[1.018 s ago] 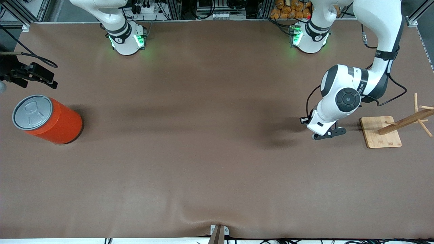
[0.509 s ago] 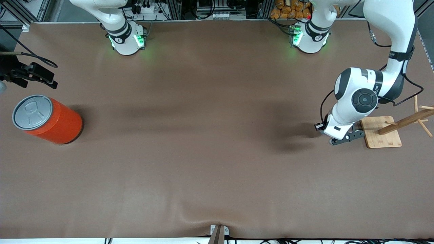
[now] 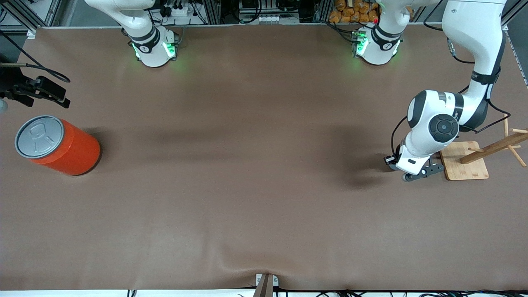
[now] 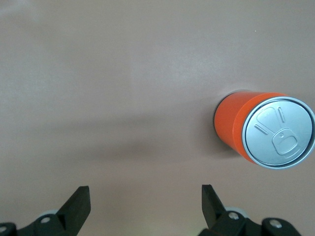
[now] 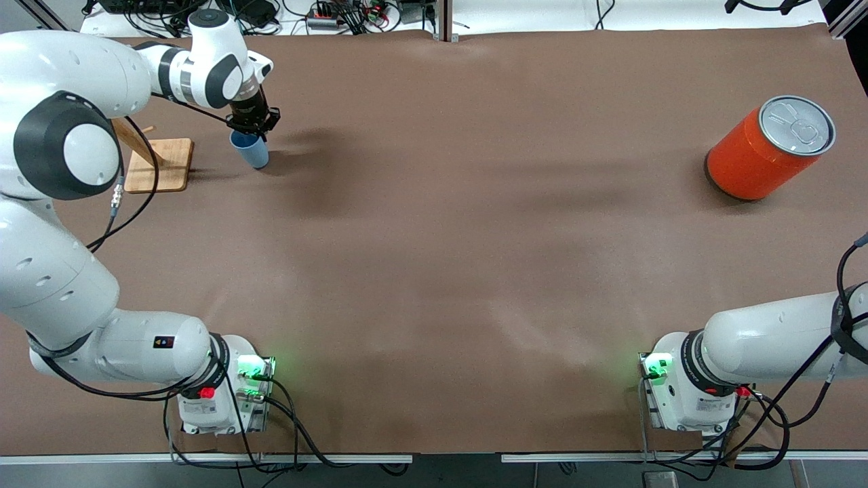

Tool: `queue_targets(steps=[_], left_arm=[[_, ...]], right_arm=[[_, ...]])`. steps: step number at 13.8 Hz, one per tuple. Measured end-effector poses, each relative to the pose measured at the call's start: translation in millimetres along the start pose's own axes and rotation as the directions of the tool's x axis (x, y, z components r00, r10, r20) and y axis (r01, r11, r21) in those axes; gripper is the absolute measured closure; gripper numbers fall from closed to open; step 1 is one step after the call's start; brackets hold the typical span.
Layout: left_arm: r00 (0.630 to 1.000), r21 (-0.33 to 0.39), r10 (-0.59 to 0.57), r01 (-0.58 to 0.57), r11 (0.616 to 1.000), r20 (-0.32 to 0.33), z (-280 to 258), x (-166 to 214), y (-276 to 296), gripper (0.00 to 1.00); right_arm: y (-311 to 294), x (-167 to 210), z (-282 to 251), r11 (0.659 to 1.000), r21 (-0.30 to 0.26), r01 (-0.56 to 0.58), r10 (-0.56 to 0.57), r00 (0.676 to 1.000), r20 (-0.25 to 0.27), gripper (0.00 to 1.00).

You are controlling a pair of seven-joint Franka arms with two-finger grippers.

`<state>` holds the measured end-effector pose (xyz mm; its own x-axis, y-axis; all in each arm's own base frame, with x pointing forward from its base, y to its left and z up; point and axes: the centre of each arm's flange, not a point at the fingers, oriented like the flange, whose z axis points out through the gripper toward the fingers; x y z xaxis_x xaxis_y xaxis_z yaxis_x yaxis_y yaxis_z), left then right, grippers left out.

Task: Flip cup
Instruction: 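Lower the cup upright onto the table with the left gripper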

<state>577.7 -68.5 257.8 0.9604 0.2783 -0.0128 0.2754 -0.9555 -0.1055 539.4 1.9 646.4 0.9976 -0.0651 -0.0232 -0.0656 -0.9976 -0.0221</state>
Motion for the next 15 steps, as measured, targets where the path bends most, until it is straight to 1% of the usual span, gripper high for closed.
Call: queue_targets(steps=[2,3,5,6,7,9,10,12,15], left_arm=[[1.000,-0.002,0.000,0.000,1.000,-0.005,-2.3,1.4,0.7,0.76],[1.000,-0.004,-0.001,0.001,1.000,-0.010,-5.0,3.0,0.7,0.64],[1.000,-0.003,-0.005,0.005,1.000,-0.014,-14.6,6.7,0.4,0.46],[1.000,0.005,-0.007,0.007,1.000,-0.008,-23.4,8.7,-0.5,0.35],[1.000,0.014,-0.011,0.011,1.000,-0.002,-36.2,10.9,-1.6,0.26],[1.000,0.024,-0.019,0.019,1.000,0.000,-72.1,14.7,-2.8,0.06],[1.000,0.021,-0.026,0.026,0.999,0.000,-91.1,15.3,-3.0,0.00],[1.000,0.017,-0.017,0.017,1.000,-0.005,-129.7,13.5,-1.8,0.00],[0.996,0.017,0.080,-0.080,0.997,-0.023,-183.3,6.7,-1.5,0.00]], right_arm=[[0.0,0.0,0.0,1.000,0.000,0.000,0.000,1.000,0.000,0.00],[0.0,0.0,0.0,1.000,0.000,0.000,0.000,1.000,0.000,0.00],[0.0,0.0,0.0,1.000,0.000,0.000,0.000,1.000,0.000,0.00],[0.0,0.0,0.0,1.000,0.000,0.000,0.000,1.000,0.000,0.00],[0.0,0.0,0.0,1.000,0.000,0.000,0.000,1.000,0.000,0.00],[0.0,0.0,0.0,1.000,0.000,0.000,0.000,1.000,0.000,0.00],[0.0,0.0,0.0,1.000,0.000,0.000,0.000,1.000,0.000,0.00],[0.0,-0.1,0.0,1.000,0.000,0.000,0.000,1.000,0.001,0.00],[0.0,0.0,0.2,1.000,0.000,0.000,0.000,1.000,0.001,0.00]])
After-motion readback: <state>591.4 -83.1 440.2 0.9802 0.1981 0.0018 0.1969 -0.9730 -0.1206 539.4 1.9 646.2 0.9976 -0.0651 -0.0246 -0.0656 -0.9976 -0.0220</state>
